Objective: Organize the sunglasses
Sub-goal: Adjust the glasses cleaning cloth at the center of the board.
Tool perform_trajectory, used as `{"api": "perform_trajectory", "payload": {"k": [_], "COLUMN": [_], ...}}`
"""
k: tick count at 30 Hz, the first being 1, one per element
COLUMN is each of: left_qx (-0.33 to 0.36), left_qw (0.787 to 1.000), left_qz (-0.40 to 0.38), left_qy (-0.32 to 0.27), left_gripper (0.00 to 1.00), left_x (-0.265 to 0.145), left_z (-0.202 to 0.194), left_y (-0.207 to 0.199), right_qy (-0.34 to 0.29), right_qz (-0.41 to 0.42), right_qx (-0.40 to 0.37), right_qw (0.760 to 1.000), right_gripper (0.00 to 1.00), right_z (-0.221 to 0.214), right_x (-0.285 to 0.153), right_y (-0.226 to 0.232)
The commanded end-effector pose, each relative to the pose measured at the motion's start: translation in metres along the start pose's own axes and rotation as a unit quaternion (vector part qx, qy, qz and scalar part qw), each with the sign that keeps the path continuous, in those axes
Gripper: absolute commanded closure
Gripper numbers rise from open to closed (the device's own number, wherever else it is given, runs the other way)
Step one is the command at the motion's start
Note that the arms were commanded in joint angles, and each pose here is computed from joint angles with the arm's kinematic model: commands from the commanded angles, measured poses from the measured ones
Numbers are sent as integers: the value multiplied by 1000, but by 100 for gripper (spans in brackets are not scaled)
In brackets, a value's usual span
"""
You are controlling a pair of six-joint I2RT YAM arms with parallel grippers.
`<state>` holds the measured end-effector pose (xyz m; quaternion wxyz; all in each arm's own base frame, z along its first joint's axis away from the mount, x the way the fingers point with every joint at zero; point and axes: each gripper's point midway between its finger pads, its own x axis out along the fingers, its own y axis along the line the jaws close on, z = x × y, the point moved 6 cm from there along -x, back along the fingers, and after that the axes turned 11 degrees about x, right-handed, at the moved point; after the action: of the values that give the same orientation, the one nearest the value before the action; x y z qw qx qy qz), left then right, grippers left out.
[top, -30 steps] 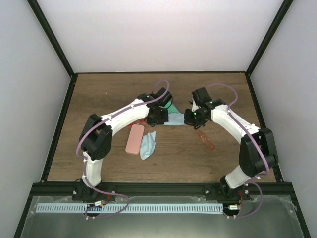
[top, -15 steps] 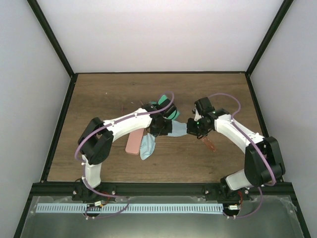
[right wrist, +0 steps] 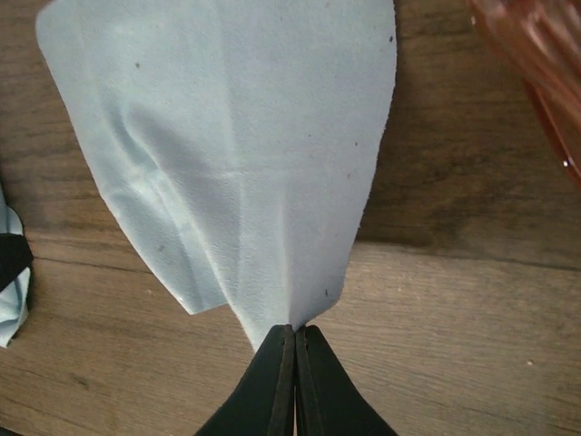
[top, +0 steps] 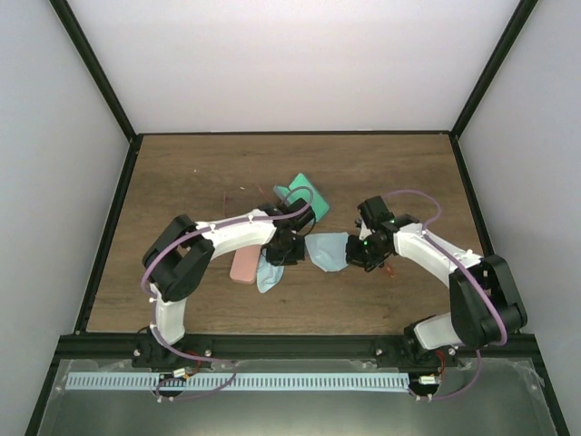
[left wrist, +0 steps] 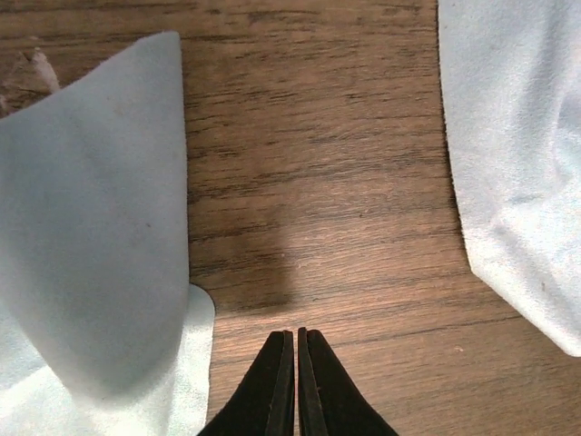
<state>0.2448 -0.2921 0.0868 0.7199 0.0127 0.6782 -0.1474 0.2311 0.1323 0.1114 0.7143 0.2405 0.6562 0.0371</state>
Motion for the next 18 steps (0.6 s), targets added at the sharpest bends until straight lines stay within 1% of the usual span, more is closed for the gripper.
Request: {"api": "perform_trajectory", "payload": {"k": [1, 5, 6, 8, 10, 11, 12, 15, 18], "left_qx": [2, 9, 13, 20, 28, 32, 35, 35, 28], "left_qw": [1000, 999, 998, 998, 997, 997, 997, 998, 998], "left_qz": [-18, -42, -52, -61, -63, -63, -62, -54, -51], "left_qy": [-6, -15, -17, -25, -20, -19, -18, -22, -30], "left_gripper": [96, 95, 90, 72, 57, 51, 47, 47, 51], "left_x": [-3, -11, -14, -19, -18, -16, -15, -13, -12], "left_z": [1, 8, 10, 15, 17, 18, 19, 20, 25], "left_y": [-5, -15, -19, -28, -35, -37, -40, -40, -39], "right_qy": [-9, -13, -15, -19, -18, -19, -22, -35, -32], "right_qz": [13, 17, 18, 16, 14, 16, 19, 26, 25], "right_qx": [-2, -3, -3, -5, -5, -6, -5, -10, -13], "right_qw": [1000, 1000, 1000, 1000, 1000, 1000, 1000, 999, 999], "right_gripper": [99, 99, 99, 99, 99, 99, 99, 99, 99], "right_z": [-3, -1, 0, 3, 6, 7, 9, 15, 18], "right_x": [-3, -6, -8, -10, -9, -9, -10, -19, -20], "right_y": [3, 6, 7, 10, 11, 12, 15, 23, 26]}}
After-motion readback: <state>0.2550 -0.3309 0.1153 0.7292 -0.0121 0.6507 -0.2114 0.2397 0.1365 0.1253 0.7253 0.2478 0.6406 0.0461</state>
